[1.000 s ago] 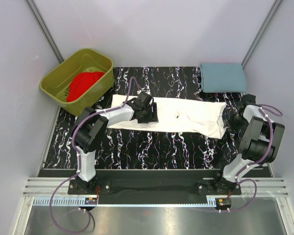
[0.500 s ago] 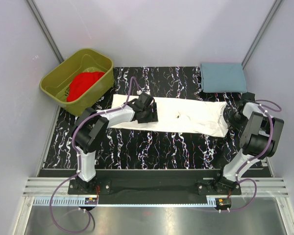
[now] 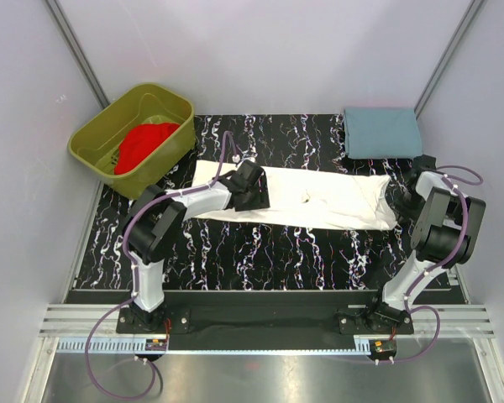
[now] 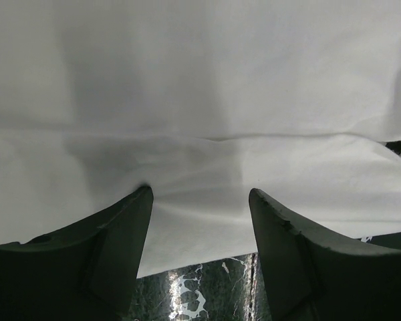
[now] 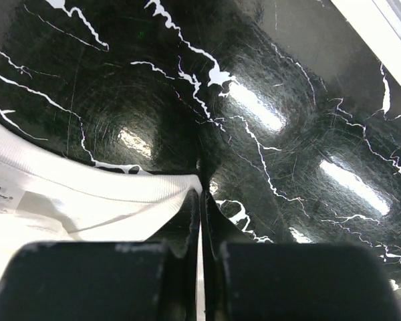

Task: Fold and stack the t-shirts
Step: Fold the tshirt

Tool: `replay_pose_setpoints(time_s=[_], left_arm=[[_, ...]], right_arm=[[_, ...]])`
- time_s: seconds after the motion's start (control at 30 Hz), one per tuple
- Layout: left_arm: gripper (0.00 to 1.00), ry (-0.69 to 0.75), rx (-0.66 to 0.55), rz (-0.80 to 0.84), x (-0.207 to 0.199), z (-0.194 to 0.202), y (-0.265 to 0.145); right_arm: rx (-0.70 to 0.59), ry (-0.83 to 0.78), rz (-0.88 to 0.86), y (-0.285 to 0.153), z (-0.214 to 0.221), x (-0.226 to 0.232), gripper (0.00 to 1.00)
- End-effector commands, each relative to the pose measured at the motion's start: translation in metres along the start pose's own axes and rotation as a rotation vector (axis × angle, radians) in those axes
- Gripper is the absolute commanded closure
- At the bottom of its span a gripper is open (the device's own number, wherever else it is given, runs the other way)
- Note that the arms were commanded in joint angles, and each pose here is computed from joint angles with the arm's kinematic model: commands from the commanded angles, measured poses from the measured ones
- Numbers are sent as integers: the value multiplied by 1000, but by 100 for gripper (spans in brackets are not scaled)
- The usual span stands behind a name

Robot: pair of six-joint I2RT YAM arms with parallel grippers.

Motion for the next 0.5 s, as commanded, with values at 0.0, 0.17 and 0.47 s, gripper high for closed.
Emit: replay_pose_setpoints(time_s=[0.0,0.17,0.47], left_arm=[[32,27,147,-231,63,48,1],[31,61,125,-60,25,23,-20],[22,194,59,384,-79,-17,-68]], right_arm=[[-52,-4,77,3,-7,-17,100],[-68,12,23,-12,-12,-11,93],[-124,6,-269,-85,-33,27,60]])
Point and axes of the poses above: each gripper's point midway between its finger pads, its own y axis out along the fingers, its own x axis along the line the jaws close on, z = x × y, the point moved 1 cm from there along -y, back along the fingers, and after that the axes turned 4 degrees about y, right-handed, at the moved point
